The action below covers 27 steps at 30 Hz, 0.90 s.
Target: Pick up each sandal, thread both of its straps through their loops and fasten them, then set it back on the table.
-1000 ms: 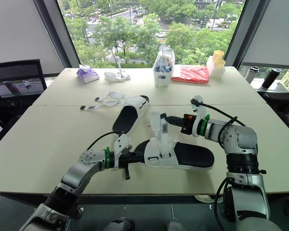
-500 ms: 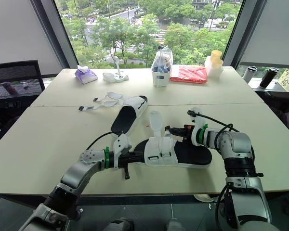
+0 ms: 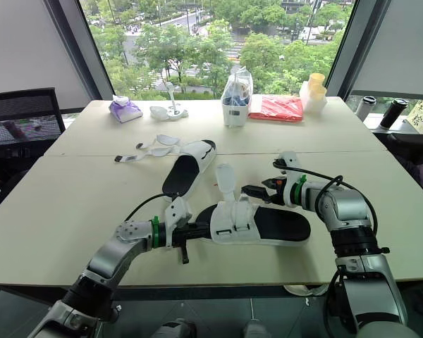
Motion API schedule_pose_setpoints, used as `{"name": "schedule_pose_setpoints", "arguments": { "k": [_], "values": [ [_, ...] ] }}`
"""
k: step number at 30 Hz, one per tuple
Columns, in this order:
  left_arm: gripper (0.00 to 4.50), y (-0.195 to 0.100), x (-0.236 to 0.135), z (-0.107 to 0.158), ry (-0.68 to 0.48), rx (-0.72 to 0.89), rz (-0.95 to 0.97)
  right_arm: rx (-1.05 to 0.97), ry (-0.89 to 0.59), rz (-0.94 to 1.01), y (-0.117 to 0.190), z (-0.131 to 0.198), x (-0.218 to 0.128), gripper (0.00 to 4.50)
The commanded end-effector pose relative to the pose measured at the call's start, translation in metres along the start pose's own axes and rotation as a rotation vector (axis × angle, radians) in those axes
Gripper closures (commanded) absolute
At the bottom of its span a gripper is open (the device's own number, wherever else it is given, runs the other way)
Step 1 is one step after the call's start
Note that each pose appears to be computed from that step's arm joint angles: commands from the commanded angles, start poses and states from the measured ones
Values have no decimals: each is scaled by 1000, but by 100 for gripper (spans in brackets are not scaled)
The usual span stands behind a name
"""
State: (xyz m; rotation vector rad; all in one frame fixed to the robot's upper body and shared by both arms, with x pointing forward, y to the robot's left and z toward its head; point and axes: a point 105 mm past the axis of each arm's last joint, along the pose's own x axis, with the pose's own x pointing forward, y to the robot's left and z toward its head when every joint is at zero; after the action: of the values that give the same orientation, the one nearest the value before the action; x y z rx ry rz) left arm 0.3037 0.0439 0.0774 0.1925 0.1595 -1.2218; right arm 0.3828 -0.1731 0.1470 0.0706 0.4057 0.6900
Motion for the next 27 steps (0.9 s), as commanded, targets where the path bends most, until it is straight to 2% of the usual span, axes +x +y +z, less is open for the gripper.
{"name": "schedule_pose_setpoints", "arguments": {
  "k": [1, 7, 20, 23, 27],
  "values": [
    [450, -2, -3, -26, 93, -40, 6, -75, -128, 39, 6, 44, -14, 6],
    [450, 0, -2, -26, 98, -29, 5, 78, -112, 292, 48, 48, -3, 6],
    [450, 3, -5, -28, 99, -32, 36, 119, 94, 352, 71, 12, 43, 6],
    [450, 4, -6, -28, 96, -37, 46, 196, 66, 429, 85, 23, 50, 6],
    [450, 4, -6, -28, 93, -36, 50, 334, 16, 441, 91, 41, 65, 6]
  ]
}}
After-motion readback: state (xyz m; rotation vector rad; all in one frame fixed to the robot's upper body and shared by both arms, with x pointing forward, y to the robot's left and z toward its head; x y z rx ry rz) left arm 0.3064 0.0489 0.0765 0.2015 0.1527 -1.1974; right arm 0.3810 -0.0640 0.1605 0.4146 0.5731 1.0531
